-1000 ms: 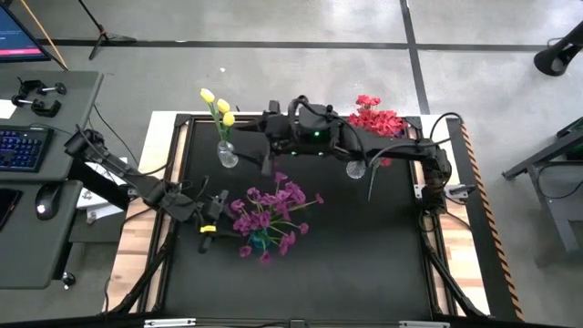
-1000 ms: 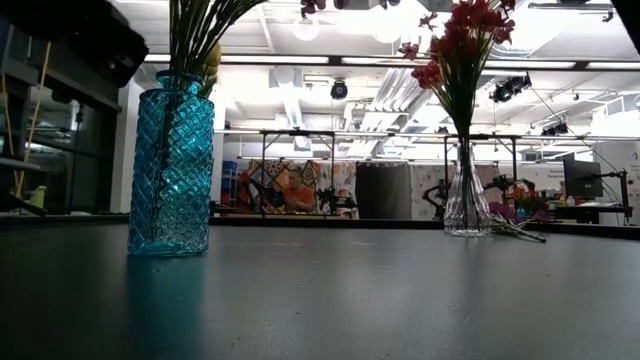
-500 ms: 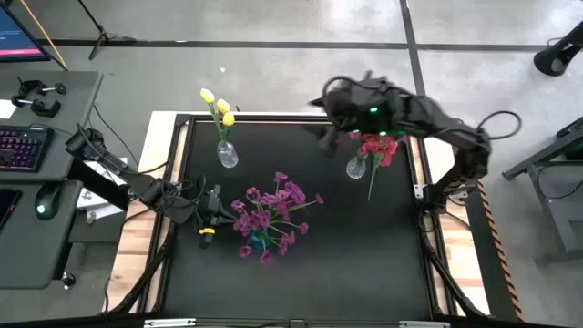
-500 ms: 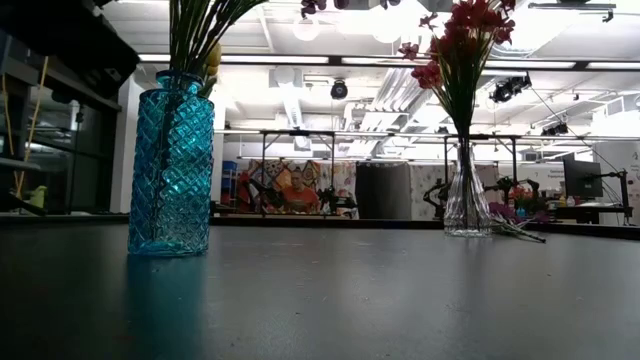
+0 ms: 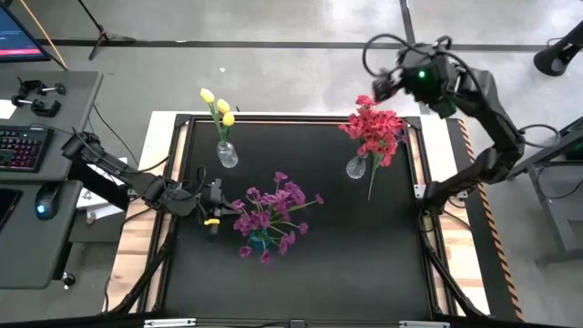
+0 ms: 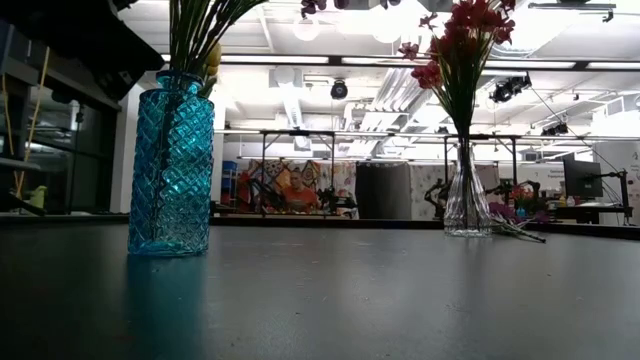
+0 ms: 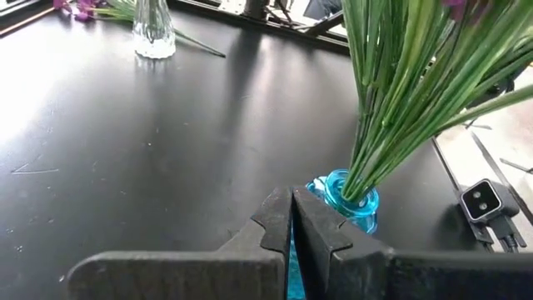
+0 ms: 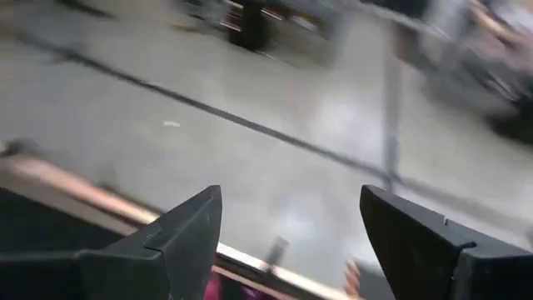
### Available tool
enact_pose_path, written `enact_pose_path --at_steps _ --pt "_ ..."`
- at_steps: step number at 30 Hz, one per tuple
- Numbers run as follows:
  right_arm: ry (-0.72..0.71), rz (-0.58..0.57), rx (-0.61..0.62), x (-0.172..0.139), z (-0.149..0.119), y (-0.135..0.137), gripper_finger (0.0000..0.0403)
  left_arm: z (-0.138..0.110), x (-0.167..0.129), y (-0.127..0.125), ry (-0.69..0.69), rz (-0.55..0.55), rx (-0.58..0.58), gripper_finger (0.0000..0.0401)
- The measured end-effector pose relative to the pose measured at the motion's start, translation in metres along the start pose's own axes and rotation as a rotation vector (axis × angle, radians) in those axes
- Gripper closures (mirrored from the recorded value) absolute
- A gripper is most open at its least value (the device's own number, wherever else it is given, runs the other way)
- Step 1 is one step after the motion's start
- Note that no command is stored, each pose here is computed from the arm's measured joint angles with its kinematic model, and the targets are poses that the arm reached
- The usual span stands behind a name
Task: Sort flowers into vase by color
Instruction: Put the violet flowers into the blue vase
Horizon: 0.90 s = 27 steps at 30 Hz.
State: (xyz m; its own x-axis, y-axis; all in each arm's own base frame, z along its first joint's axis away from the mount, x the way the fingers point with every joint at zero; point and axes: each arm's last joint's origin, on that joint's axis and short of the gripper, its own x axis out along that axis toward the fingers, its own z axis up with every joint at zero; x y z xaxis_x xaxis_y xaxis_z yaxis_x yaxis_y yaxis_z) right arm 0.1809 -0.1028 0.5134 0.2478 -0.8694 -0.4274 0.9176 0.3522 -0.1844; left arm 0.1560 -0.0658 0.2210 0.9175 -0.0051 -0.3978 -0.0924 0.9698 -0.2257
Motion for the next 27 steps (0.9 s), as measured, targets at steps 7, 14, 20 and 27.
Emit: enact_pose_path --at_steps 7,14,20,27 --pt "0.149 -0.350 0.269 0.041 -0.016 -0.047 0.0128 0.000 0.000 0.000 0.000 0.000 -0.026 0.0401" --pt "0.261 -0.348 0.330 0.094 -0.039 -0.064 0.0128 0.000 0.000 0.000 0.003 0.000 -0.059 0.0401" --pt "0.274 -0.267 0.489 0.123 -0.056 -0.065 0.0128 -0.001 0.000 0.001 0.013 0.005 -0.072 0.0401" --pt "0.389 -0.213 0.624 0.154 -0.088 -0.075 0.0128 -0.001 0.000 0.001 0.012 0.005 -0.073 0.0401"
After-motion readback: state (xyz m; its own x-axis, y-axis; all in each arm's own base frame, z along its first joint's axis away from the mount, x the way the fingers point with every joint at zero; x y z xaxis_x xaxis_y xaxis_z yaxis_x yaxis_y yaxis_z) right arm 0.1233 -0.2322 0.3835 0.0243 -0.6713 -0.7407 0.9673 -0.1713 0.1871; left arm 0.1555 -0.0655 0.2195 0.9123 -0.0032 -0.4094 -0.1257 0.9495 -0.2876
